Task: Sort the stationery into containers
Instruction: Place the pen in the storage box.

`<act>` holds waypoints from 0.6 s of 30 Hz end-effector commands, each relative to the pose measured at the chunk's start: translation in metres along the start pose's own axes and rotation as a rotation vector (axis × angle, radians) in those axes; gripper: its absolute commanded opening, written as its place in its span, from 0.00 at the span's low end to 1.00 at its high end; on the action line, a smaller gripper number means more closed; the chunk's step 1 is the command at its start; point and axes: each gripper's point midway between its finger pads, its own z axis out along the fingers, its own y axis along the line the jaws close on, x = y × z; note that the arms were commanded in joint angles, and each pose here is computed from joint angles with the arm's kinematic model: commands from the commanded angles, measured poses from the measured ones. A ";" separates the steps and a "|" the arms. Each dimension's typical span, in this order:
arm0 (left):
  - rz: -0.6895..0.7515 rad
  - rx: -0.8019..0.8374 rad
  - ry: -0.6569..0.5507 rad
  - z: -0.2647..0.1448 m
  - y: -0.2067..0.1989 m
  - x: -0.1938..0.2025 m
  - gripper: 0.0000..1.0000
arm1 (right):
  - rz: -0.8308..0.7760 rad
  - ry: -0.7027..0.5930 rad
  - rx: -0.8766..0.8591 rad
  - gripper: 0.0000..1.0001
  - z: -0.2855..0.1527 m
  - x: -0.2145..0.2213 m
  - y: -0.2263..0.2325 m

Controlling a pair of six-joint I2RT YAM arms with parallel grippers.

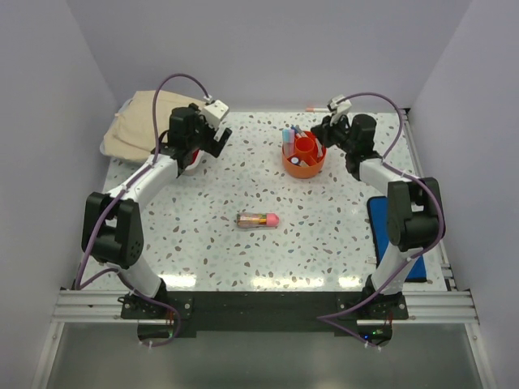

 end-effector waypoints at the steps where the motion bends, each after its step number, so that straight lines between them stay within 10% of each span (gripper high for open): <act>1: 0.042 -0.023 -0.058 -0.002 0.007 -0.027 1.00 | -0.045 -0.065 0.057 0.24 -0.004 -0.014 -0.011; 12: 0.026 -0.077 -0.130 -0.017 0.017 -0.050 1.00 | -0.098 -0.103 0.103 0.41 -0.049 -0.074 -0.002; 18: 0.105 0.153 -0.224 -0.057 -0.026 -0.065 1.00 | 0.008 0.135 -0.175 0.44 -0.084 -0.057 0.061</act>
